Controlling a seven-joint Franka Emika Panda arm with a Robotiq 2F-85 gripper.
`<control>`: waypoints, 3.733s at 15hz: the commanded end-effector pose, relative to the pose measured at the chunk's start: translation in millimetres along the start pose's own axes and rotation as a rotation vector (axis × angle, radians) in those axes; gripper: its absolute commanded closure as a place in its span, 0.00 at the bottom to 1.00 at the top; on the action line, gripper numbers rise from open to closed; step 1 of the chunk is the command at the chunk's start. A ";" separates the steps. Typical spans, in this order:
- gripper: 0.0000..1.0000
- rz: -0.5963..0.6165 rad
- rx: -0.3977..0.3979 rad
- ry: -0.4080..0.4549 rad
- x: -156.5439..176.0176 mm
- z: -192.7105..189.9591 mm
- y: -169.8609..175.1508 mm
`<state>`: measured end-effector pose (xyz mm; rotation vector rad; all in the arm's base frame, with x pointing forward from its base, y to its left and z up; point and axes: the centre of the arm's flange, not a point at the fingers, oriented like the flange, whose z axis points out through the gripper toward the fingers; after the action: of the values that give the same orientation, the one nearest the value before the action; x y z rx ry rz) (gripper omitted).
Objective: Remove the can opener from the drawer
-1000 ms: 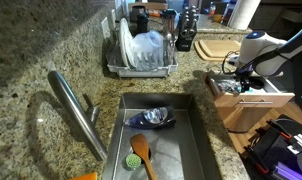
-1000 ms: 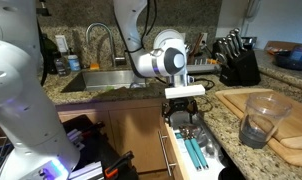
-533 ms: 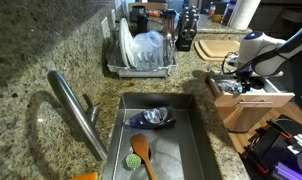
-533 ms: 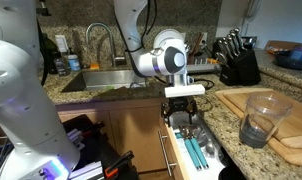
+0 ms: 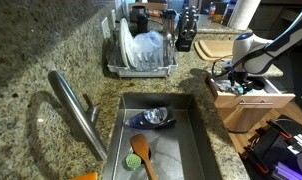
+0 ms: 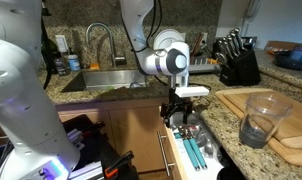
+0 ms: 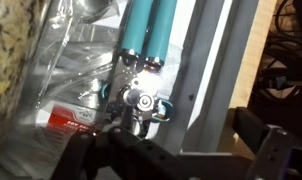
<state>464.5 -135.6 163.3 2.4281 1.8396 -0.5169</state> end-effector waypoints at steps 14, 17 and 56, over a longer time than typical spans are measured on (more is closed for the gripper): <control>0.00 0.074 0.125 0.014 -3.4 0.8 -4.8; 0.00 0.123 0.053 0.083 -12.8 -1.1 -3.2; 0.00 0.138 0.089 0.060 -3.7 34.8 29.2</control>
<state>479.7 -152.6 132.0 2.6109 1.6917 -0.5041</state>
